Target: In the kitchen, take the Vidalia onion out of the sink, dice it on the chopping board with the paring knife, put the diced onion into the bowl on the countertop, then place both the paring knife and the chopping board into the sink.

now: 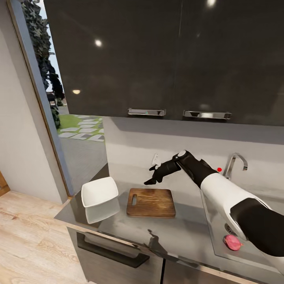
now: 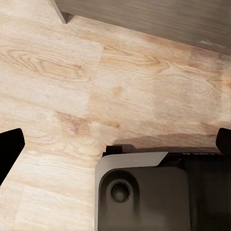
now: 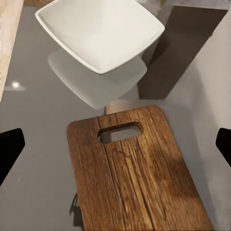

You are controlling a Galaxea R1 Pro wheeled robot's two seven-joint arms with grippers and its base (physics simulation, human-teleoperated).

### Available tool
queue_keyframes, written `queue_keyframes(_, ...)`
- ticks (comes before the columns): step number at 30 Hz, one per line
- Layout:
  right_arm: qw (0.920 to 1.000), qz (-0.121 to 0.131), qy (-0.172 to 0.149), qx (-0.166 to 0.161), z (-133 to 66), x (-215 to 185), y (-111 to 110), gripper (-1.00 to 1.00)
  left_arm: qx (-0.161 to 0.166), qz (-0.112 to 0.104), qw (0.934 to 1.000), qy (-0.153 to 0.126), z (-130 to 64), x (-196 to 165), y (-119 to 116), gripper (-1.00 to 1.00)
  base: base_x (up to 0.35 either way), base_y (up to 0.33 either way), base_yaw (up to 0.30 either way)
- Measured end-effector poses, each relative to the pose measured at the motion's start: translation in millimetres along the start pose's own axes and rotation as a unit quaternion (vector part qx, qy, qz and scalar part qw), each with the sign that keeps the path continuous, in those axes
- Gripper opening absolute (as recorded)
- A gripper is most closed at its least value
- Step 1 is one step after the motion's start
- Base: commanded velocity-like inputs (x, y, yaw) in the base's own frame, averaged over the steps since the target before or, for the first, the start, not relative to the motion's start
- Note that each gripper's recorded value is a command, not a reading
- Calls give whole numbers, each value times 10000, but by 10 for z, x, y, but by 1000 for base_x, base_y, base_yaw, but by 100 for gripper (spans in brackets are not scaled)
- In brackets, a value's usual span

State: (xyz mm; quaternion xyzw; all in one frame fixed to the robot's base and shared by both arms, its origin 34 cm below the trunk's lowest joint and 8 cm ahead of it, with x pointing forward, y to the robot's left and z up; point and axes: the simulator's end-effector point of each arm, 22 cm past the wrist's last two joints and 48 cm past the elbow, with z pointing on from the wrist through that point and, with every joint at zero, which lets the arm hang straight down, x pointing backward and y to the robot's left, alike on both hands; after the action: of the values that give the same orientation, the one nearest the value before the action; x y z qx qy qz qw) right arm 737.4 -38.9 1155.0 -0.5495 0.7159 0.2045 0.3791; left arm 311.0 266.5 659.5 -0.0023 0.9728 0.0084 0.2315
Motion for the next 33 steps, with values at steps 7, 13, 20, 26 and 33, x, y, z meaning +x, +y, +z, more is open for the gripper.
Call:
queue_keyframes(7,9997,-156,157,-61,55,50,59,100,-2,0,10000,1,0,1,2,100,0,0,0)
queue_keyframes(13,9956,-771,456,-291,166,177,224,100,-5,-2,10000,1,0,1,4,100,0,0,0)
queue_keyframes(20,9881,-1048,559,-977,168,232,547,100,-46,21,10000,1,-1,1,73,100,0,0,0)
queue_keyframes(26,9862,-1100,496,-1136,289,63,718,100,-50,25,10000,0,-1,0,81,100,0,0,0)
queue_keyframes(33,9891,-220,914,-1130,376,25,843,100,-43,25,10000,1,0,0,70,100,0,0,0)
